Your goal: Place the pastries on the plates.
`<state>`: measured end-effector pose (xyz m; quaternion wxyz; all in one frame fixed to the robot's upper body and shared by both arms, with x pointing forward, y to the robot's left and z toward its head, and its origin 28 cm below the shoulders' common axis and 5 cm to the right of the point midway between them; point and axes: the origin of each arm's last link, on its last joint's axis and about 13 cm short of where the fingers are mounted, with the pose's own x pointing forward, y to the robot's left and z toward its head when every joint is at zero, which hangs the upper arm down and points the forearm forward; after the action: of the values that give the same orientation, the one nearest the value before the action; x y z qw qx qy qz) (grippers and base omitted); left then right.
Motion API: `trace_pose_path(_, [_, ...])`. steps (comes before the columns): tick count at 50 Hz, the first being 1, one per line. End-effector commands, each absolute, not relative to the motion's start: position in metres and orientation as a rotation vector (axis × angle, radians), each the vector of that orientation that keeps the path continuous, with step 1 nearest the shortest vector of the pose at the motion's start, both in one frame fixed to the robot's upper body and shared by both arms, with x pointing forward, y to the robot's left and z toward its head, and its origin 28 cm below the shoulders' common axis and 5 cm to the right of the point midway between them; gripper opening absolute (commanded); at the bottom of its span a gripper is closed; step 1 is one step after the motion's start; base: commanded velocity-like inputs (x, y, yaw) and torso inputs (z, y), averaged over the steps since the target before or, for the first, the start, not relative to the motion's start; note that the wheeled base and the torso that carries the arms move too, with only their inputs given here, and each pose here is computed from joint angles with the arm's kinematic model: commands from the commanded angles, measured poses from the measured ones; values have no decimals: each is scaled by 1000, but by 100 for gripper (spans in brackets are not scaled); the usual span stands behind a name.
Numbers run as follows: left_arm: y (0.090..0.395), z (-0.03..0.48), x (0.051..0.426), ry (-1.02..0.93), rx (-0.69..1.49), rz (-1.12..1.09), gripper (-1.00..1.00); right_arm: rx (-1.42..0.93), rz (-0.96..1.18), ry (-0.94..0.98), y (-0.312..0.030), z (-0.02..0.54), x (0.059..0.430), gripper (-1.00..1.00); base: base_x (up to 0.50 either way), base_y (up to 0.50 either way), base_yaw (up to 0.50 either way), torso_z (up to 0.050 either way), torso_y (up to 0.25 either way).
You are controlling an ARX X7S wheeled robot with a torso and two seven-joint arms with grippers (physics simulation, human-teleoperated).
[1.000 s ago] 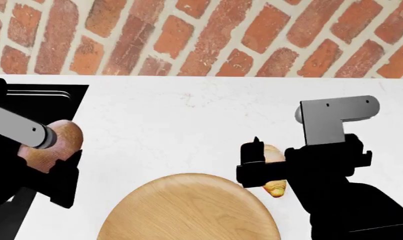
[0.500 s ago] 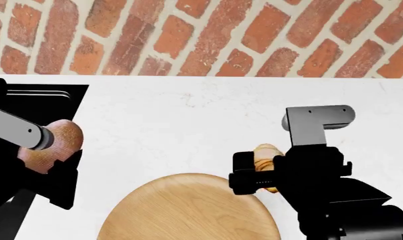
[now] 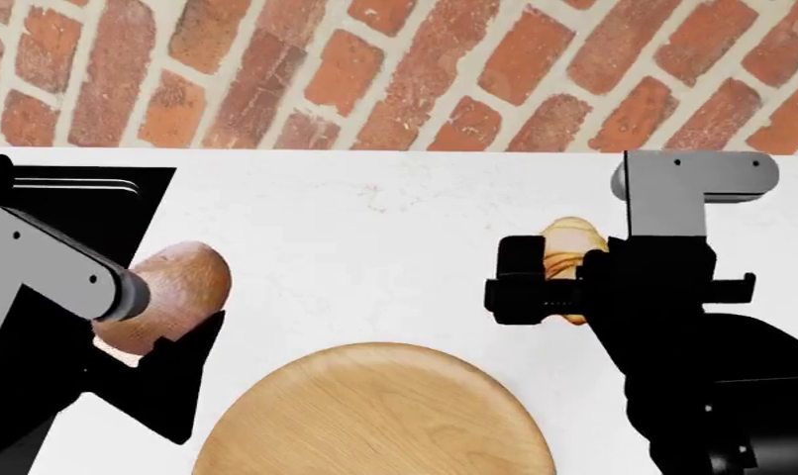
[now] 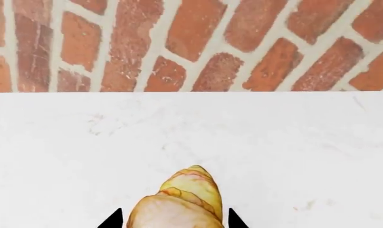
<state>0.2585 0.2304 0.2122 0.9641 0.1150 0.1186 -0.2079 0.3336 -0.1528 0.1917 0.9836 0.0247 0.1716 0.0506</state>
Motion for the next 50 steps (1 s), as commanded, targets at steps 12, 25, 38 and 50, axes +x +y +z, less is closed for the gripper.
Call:
trace_pose_path(12, [168,207,220,253,304,-777,-100,44,149,243,-153,225,309,-100,0,0,0,0,0])
trace_pose_path(25, [154,198,215,273,293,-829,-100,55,166,269,-150,215,306,-100,0,0,0,0,0])
trace_pose_path(38, [155,187,219,314,308,-812,-100,73,180,281,-148,209,306,-100,0,0,0,0,1])
trace_pose_path(50, [154,191,215,302,293,-835,100,71,178,297,-149,203,305,-100,0,0,0,0,1])
